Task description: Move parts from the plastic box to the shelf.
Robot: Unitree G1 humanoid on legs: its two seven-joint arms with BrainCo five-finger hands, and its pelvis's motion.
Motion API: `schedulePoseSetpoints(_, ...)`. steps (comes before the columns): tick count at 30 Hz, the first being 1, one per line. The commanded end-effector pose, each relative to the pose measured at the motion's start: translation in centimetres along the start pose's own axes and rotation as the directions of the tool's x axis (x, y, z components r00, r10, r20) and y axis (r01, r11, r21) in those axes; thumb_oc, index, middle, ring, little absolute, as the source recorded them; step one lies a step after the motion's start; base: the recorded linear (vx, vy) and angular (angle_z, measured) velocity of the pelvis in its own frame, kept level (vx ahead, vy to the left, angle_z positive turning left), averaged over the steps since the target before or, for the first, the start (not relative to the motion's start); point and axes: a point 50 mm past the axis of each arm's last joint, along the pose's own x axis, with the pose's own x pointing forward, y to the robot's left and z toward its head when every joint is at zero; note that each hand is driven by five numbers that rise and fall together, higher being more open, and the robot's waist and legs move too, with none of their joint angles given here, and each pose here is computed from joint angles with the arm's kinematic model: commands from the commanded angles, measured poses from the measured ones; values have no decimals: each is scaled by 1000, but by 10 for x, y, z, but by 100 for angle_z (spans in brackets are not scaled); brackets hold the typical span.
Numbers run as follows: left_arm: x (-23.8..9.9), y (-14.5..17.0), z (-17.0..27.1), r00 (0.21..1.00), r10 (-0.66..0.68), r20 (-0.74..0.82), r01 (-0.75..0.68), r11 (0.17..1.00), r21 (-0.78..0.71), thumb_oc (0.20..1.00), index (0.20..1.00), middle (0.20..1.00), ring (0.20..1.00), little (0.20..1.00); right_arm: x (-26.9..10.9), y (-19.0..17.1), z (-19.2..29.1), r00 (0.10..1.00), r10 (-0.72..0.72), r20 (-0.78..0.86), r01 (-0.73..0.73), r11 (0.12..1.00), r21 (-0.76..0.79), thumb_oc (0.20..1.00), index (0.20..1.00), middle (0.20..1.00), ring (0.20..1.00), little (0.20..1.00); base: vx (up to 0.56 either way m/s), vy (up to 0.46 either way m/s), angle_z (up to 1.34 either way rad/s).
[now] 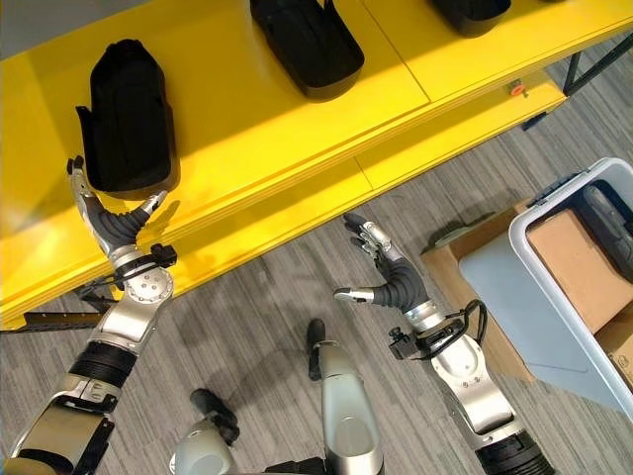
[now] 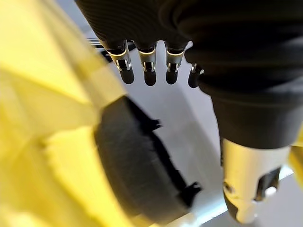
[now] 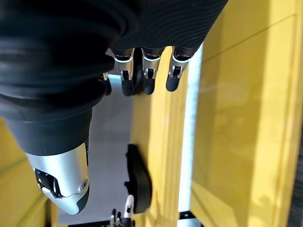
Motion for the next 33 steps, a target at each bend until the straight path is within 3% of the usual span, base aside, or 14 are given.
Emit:
schedulePoseSetpoints(1,16,26,0,982,190,-2,-190,981,-38,1000,1000,1000,1000,1000,3,4,22,989,-20,144,22,1000,-13,1000,1000,1000,1000,1000,0,0,0)
schedulePoseSetpoints(6,15,29,-6,961,269,-62,-272,961,-45,1000,1000,1000,1000,1000,3,5,24,989,-25,143,28,999,-16,1000,1000,1000,1000,1000,-11,-27,3)
schedulePoseSetpoints(15,19,26,-12,965,249,-78,-248,969,18,1000,1000,1000,1000,1000,4,5,22,991,-32,132,33,999,-10,1000,1000,1000,1000,1000,2,-15,2)
schedulePoseSetpoints(27,32,-4,3,1000,-6,-13,6,999,34,1000,1000,1000,1000,1000,6,2,21,993,-19,120,20,1000,-4,1000,1000,1000,1000,1000,3,-14,-1)
schedulePoseSetpoints(33,38,-11,2,998,-32,-49,34,999,30,1000,1000,1000,1000,1000,5,0,19,993,-17,116,18,1000,-10,1000,1000,1000,1000,1000,11,8,-4)
